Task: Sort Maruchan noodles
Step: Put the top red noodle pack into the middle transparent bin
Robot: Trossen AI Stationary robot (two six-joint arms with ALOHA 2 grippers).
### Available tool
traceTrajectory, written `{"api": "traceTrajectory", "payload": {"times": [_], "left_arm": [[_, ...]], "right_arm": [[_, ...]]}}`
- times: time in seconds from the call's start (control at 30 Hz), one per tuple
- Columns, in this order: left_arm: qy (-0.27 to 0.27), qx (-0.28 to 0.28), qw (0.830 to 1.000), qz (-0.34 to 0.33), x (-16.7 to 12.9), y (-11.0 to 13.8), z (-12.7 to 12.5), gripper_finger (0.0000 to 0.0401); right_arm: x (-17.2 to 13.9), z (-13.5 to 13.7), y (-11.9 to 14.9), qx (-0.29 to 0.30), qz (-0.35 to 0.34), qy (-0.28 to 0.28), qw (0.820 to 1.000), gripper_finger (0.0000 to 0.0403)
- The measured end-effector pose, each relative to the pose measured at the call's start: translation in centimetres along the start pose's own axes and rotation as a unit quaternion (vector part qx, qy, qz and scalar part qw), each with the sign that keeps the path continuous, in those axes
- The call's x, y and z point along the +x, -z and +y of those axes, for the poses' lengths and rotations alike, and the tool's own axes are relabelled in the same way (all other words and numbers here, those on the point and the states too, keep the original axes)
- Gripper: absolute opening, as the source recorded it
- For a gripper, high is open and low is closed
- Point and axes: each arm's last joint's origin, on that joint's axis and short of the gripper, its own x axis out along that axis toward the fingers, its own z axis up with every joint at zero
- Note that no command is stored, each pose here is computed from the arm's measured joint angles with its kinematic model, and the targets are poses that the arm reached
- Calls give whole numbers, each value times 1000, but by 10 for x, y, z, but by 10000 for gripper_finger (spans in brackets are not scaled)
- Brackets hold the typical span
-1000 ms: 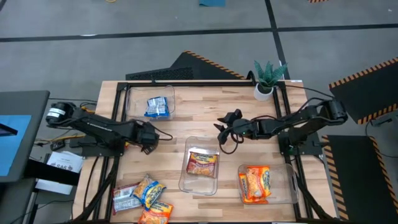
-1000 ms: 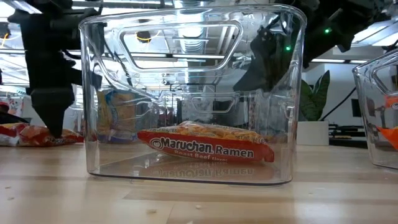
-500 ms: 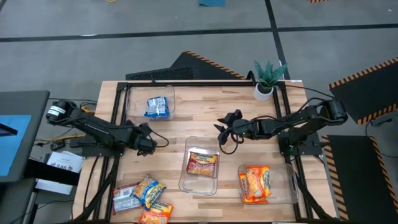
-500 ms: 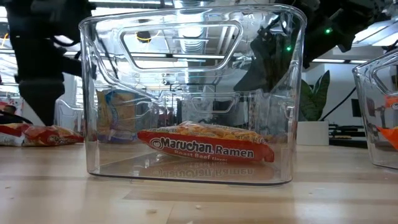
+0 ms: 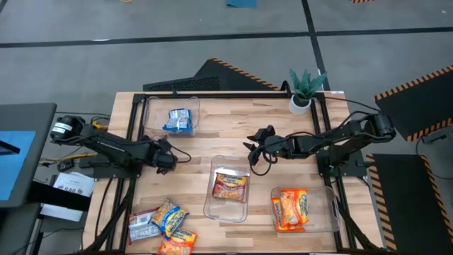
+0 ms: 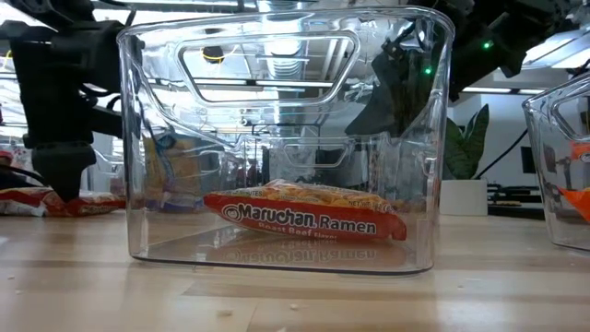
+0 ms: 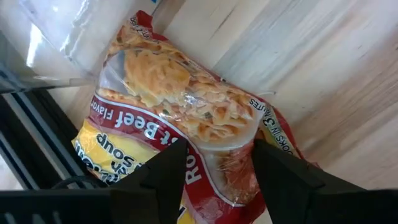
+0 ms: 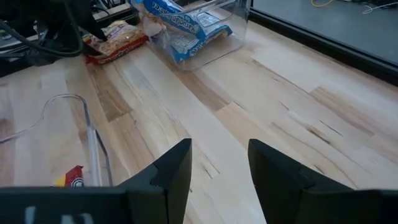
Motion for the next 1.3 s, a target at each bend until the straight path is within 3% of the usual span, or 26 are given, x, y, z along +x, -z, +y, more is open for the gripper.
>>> {"api": "traceTrajectory", "payload": {"times": [0.1, 0.23, 0.3, 0.57, 0.87, 1.3], "left_arm": [[12, 3, 1000, 8, -2, -1, -2, 132], [38, 33, 998, 26, -9, -1, -6, 40], [44, 48, 998, 25, -12, 0, -9, 13], [74, 116, 990, 18, -31, 10, -23, 1], [87, 174, 980, -43, -51, 12, -35, 0], [78, 192, 975, -77, -58, 11, -37, 0]], "right_arm": [[0, 0, 0, 0, 0, 0, 1000, 182], [0, 0, 0, 0, 1, 0, 1000, 182], [0, 0, 0, -1, 1, 0, 1000, 182], [0, 0, 0, 0, 3, -6, 1000, 182], [0, 0, 0, 0, 3, -6, 1000, 182], [0, 0, 0, 0, 3, -6, 1000, 182]]}}
